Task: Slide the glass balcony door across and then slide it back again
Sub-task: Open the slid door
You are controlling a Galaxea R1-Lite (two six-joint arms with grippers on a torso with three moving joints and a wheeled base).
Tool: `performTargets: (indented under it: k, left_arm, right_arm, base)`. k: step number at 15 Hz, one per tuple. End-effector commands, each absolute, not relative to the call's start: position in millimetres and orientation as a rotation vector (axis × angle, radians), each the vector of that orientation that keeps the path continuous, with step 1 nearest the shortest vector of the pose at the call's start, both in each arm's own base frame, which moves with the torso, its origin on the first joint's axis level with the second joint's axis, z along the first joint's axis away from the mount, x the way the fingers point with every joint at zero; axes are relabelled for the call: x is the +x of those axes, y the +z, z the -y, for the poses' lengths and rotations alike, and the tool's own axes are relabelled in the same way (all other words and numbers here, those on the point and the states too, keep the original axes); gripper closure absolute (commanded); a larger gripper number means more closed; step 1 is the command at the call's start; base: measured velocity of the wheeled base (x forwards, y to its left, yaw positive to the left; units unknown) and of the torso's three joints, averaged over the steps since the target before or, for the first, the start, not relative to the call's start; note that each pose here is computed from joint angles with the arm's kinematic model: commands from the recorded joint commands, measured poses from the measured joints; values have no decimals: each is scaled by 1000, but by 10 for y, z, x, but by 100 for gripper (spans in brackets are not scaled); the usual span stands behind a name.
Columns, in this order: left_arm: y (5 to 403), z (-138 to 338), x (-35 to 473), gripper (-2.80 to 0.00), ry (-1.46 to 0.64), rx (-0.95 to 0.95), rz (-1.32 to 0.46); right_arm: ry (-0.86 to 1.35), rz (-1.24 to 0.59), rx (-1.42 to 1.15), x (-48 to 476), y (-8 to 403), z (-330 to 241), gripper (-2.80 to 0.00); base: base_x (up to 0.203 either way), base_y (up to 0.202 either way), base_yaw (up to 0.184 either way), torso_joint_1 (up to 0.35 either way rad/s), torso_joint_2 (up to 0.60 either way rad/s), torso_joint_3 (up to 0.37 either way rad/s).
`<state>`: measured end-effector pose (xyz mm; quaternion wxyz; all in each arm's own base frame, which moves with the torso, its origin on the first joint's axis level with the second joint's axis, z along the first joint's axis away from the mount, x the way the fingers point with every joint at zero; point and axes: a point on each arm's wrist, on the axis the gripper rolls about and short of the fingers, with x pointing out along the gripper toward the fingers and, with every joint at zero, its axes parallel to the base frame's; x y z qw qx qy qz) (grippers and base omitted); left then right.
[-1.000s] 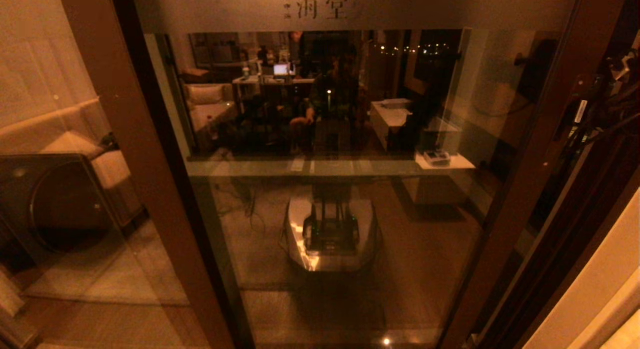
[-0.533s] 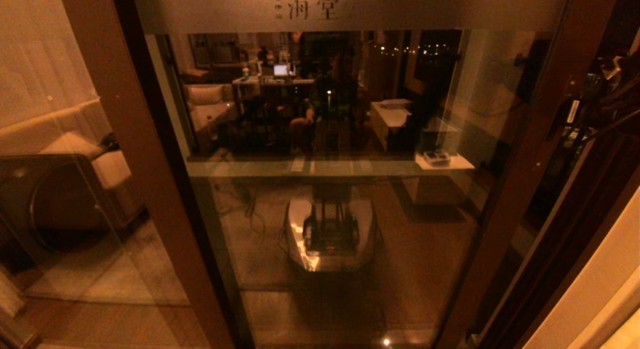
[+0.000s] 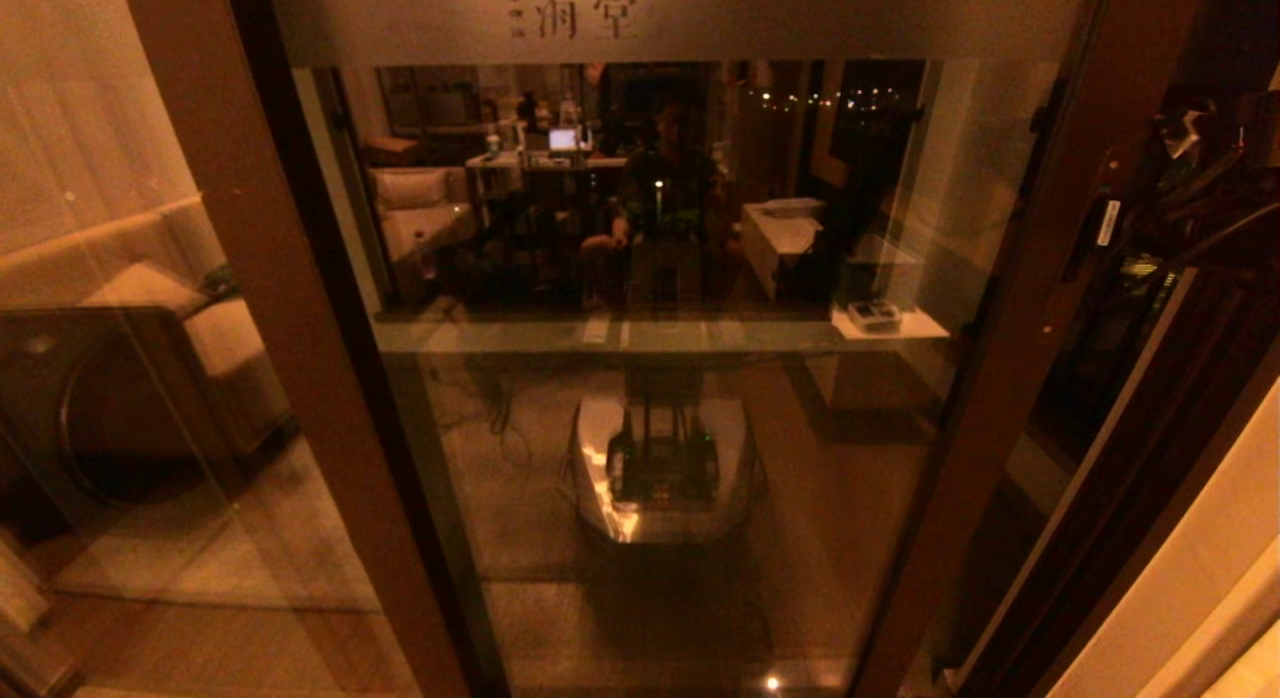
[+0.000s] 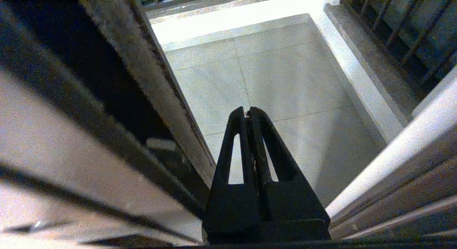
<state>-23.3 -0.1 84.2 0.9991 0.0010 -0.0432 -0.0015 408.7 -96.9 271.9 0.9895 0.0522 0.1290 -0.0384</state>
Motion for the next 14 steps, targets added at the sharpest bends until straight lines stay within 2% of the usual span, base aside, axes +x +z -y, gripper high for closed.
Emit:
performTargets:
  k: [1, 14]
  left_arm:
    - [749, 1, -205, 0, -2, 2, 52]
    - [749, 1, -205, 0, -3, 2, 52]
  right_arm:
    - [-69, -260, 102, 4104, 2715, 901, 0]
    - [11, -272, 83, 4212, 2682, 419, 0]
  base:
    - [0, 0, 0, 0, 0, 0]
    - [0, 0, 0, 0, 0, 0]
